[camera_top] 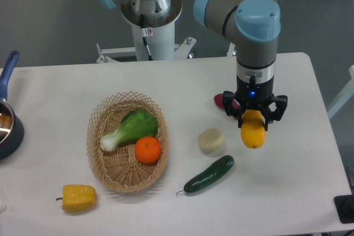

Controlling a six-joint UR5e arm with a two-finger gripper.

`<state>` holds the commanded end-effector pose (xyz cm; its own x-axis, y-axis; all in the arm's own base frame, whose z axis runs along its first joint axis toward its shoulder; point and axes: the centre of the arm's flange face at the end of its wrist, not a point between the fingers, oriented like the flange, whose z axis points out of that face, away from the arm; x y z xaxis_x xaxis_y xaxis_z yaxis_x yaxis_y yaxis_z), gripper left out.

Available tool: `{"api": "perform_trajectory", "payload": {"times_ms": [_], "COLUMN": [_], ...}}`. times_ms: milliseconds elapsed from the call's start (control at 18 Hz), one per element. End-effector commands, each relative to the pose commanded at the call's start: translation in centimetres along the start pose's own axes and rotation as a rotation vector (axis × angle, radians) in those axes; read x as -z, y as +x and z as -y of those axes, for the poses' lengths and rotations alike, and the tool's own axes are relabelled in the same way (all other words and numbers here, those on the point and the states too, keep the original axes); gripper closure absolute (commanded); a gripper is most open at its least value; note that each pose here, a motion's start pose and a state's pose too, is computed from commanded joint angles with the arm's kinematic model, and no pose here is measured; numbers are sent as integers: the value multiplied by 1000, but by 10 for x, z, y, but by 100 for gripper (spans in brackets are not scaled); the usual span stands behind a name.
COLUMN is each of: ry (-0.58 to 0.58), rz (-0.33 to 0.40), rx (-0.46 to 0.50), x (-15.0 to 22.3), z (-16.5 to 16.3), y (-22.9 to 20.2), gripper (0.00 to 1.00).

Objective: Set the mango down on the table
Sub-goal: 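Carry the yellow mango in the gripper sideways and down toward the table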

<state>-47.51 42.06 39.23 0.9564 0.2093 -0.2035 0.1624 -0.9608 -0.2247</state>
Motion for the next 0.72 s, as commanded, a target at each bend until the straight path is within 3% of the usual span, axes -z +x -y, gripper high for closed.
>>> {"api": "perform_trajectory", "payload": {"times_ms": [611, 722], "ry": [-7, -15], "rz": [3, -3], "rx": [15, -20], "x": [-2, -5], "z": [-11, -15], "y": [-7, -9], "gripper": [66, 66]}}
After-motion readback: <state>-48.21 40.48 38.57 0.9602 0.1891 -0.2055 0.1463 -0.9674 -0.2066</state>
